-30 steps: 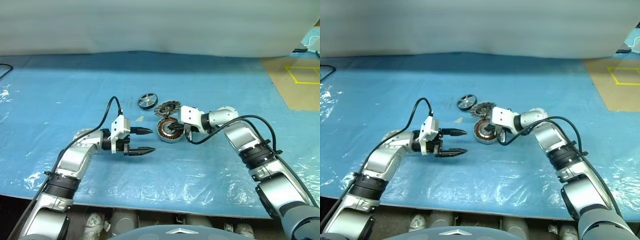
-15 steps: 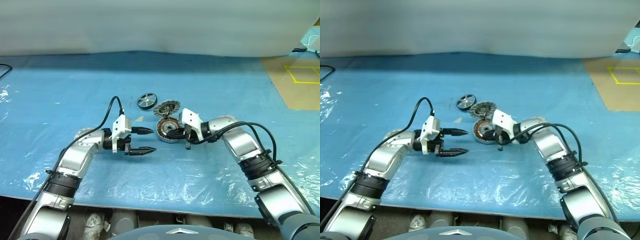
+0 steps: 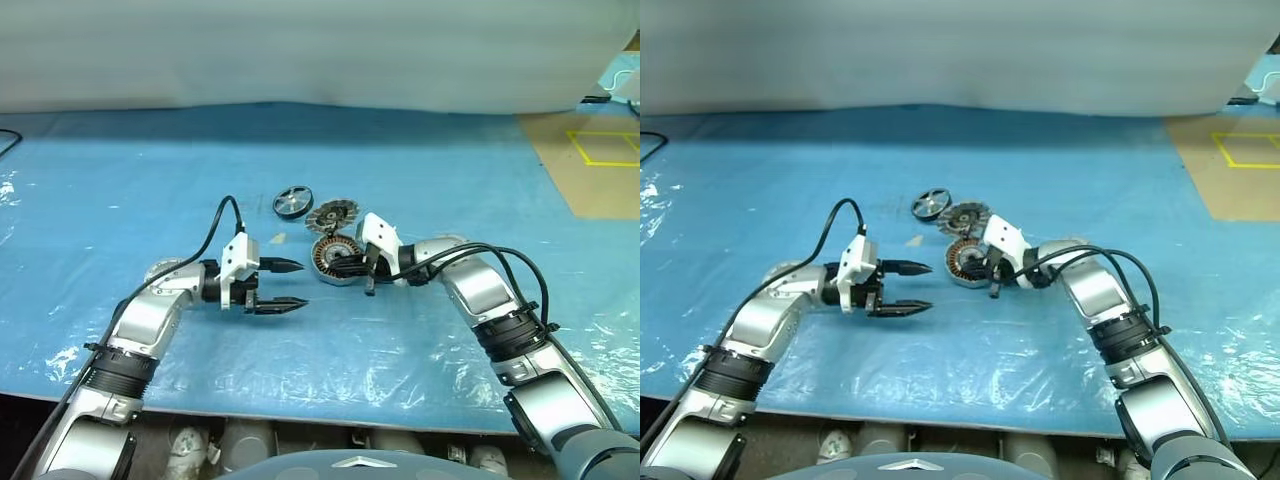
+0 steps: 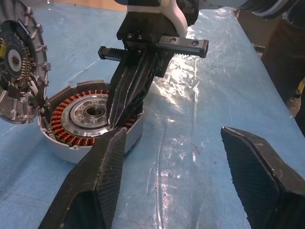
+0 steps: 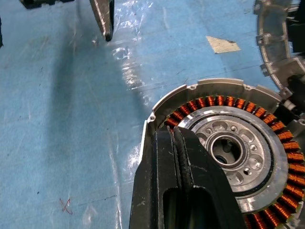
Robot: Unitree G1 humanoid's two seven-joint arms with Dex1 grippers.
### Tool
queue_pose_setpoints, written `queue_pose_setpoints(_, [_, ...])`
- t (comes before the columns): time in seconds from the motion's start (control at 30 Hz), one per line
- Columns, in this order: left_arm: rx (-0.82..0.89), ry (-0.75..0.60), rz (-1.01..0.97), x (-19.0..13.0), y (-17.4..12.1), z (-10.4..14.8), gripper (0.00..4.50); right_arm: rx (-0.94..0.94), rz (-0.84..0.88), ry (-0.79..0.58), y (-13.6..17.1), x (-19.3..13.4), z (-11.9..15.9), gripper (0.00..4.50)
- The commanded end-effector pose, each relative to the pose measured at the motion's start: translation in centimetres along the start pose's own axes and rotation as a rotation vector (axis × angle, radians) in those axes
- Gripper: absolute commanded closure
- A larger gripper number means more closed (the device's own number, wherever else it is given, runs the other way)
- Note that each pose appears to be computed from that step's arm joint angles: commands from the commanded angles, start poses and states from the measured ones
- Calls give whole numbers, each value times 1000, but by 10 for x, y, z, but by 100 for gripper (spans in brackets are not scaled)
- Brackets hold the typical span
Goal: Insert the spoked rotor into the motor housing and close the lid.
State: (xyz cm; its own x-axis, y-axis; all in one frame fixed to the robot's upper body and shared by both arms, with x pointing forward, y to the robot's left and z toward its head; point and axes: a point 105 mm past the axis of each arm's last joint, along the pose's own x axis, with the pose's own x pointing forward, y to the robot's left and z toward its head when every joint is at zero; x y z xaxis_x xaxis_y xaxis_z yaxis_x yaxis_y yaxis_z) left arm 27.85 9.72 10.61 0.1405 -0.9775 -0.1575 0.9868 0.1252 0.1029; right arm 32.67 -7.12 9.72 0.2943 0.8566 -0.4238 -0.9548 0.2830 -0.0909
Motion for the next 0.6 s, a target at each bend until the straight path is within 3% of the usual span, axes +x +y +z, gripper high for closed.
queue_pose_setpoints(0.03, [49,-25,6,-2,0,11,116,-31,-30,-72,-9,-5,22,446])
queue_pose_setpoints(0.2, [46,-31,6,-1,-1,12,116,-16,-50,-85,-14,-8,25,446])
queue_pose_setpoints(0.6, [41,-23,-15,2,-3,10,116,-142,-84,146,-12,-1,-37,446])
